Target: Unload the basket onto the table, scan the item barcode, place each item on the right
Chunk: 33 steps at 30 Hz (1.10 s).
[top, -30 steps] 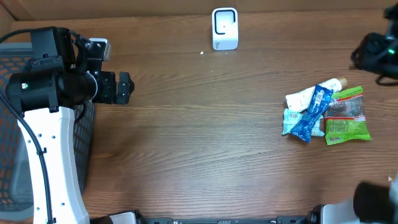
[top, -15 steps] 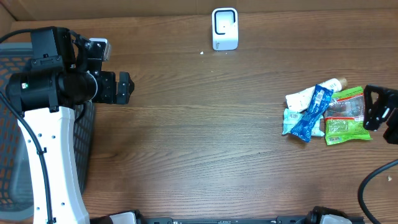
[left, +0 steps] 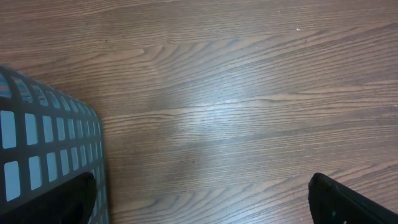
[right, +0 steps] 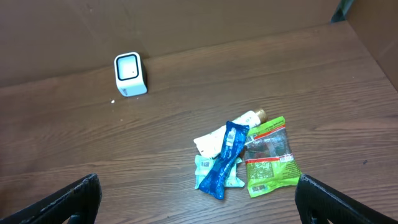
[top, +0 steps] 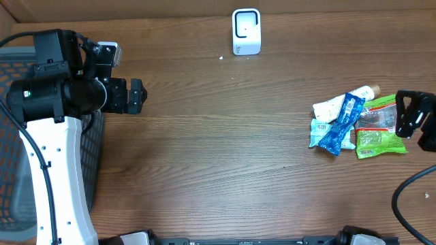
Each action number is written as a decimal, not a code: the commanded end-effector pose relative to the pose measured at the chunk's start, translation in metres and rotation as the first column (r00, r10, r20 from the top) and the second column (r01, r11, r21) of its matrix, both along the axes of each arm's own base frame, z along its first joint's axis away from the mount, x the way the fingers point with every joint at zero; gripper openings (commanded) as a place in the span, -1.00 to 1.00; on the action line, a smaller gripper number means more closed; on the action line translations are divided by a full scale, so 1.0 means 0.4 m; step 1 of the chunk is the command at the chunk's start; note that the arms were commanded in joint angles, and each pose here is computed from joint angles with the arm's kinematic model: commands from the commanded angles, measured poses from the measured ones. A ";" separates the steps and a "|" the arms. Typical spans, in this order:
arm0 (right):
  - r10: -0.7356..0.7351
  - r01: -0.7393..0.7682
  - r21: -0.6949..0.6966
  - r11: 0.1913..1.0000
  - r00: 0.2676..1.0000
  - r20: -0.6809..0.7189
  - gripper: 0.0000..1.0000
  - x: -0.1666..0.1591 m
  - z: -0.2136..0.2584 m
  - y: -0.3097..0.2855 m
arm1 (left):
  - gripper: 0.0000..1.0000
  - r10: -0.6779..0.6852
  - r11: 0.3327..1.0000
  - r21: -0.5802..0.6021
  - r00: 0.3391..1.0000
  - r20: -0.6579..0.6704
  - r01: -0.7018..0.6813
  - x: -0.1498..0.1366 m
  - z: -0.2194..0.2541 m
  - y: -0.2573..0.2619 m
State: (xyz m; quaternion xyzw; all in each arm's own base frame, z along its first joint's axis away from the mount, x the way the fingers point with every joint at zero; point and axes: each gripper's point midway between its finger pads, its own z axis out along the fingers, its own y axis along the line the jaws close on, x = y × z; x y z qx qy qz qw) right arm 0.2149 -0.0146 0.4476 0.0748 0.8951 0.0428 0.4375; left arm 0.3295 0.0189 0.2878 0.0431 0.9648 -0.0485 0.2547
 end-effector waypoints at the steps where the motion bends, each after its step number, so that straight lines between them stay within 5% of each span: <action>1: 0.009 -0.009 0.004 1.000 1.000 -0.008 1.00 0.009 -0.005 0.002 | 0.99 -0.008 1.000 -0.005 1.000 0.002 0.008 0.007 0.000 -0.002; 33: 0.004 -0.002 0.019 1.000 0.995 -0.102 1.00 0.088 -0.056 -0.017 | 1.00 -0.008 1.000 -0.005 1.000 0.002 0.008 0.007 -0.001 -0.002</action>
